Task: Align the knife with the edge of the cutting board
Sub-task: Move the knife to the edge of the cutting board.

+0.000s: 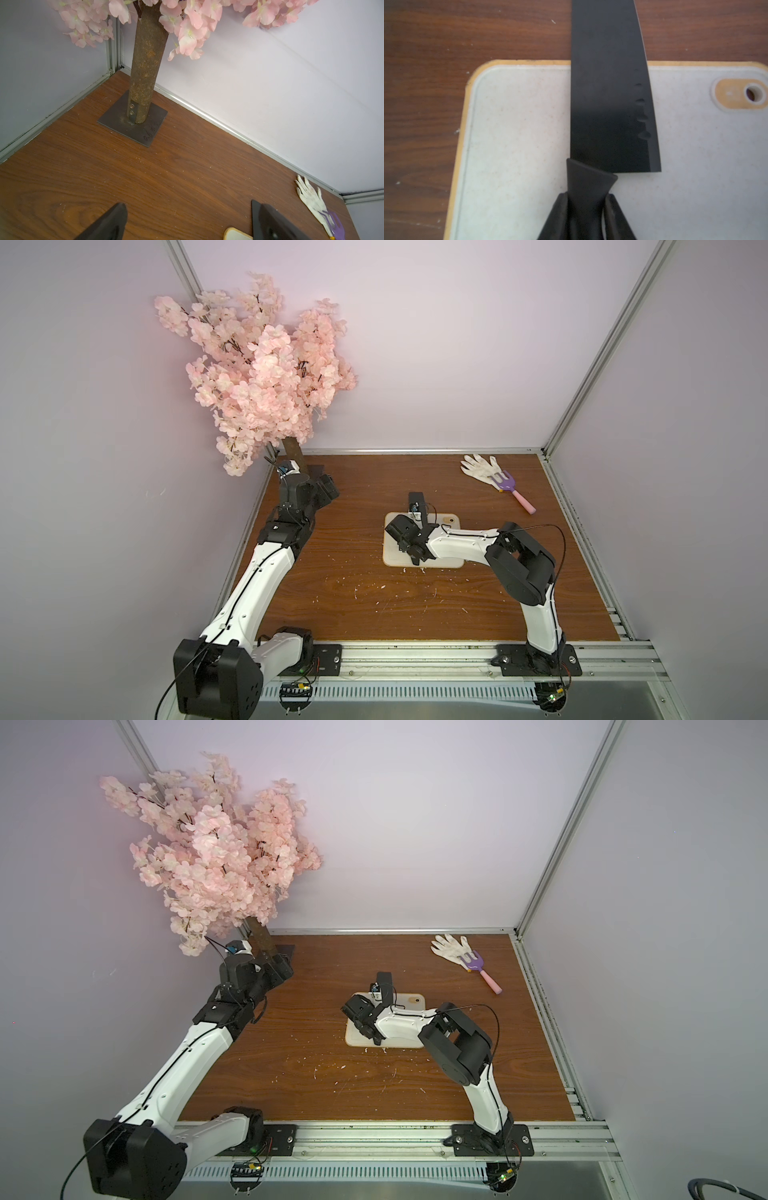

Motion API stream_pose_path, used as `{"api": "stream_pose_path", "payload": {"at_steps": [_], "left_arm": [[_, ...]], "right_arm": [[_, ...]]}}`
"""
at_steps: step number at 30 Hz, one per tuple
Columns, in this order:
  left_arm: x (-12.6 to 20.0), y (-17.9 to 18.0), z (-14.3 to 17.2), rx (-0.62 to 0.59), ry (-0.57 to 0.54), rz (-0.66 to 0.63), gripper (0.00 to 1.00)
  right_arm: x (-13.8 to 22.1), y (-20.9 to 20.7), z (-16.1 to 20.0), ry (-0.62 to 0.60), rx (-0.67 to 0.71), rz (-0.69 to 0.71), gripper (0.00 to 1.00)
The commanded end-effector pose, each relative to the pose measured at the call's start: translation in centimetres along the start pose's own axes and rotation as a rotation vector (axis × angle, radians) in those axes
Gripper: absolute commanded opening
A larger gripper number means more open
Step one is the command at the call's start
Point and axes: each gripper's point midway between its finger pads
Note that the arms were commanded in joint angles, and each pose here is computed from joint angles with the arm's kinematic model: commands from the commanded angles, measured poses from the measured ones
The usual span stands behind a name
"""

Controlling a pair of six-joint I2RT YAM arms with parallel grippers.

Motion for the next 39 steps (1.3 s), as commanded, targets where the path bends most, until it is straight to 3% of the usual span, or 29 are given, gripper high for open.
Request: {"api": "stream_pose_path", "payload": {"at_steps": [1,14,28,39], "left_arm": [[0.0,0.9,0.1,-0.007,-0.002,-0.028,1.0],[0.0,0.7,0.1,-0.019,0.001,-0.021,1.0],[0.0,0.7,0.2,-0.023,0.003,-0.02,1.0],[-0.1,0.8,0.2,-0.024,0.003,-0.023,1.0]], "right_arm": [[1.5,-0.5,-1.5,-0.04,0.014,0.008,0.2],[5.1,-1.1,-4.6,-0.133,0.043,-0.015,0.07],[5.3,-6.3,-2.5,-0.11,0.047,0.029,0.07],[4.0,-6.8,-0.4,-0.06,0.04,0.003,0.13]]}}
Point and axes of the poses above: each gripper's point midway between its finger pads, its own x axis back along the fingers, its own y axis along the line the jaws close on, z = x × y, and after that the axes turned 5 degrees about -x, right-handed
